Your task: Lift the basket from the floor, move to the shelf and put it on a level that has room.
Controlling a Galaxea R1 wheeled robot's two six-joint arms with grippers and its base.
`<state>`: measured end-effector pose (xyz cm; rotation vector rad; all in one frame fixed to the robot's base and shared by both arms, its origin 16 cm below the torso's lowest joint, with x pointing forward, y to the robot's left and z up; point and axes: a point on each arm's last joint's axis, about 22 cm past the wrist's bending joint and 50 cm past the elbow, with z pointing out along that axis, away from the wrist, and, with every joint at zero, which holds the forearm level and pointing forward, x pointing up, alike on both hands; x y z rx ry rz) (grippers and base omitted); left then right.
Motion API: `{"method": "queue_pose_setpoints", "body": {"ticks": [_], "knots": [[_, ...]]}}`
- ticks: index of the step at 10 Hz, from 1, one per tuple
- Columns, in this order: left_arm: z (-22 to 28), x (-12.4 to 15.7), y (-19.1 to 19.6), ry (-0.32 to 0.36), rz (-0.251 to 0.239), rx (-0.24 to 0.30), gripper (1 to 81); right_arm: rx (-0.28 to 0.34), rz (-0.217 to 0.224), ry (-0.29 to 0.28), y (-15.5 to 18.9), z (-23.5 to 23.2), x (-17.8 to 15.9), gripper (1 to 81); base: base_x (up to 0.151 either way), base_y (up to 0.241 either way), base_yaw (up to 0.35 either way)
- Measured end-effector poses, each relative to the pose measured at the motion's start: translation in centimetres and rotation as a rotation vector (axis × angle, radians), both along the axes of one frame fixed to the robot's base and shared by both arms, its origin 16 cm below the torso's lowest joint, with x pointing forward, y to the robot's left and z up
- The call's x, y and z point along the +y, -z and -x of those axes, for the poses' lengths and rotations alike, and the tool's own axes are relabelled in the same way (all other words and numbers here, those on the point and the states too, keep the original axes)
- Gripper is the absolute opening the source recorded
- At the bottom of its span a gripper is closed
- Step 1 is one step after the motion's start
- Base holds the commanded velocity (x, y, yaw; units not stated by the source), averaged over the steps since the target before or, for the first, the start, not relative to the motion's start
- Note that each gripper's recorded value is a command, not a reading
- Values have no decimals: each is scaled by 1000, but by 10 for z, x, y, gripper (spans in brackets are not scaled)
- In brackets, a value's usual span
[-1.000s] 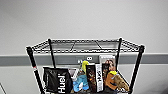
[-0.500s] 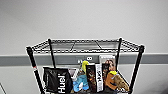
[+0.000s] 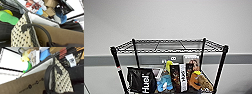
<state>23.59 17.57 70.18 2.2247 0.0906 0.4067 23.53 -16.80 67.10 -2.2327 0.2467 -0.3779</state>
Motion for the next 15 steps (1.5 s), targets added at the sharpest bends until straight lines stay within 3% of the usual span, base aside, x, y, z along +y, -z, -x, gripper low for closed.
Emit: {"method": "queue_pose_setpoints", "body": {"ticks": [3,15], "knots": [[-3,9,-28,-12,24,-31,10,-41,-50,-28,-41,-7,6,10,0,0,0],[-18,2,-171,45,156,-171,10,-186,-153,-101,-176,-24,0,10,0,0,0]]}}
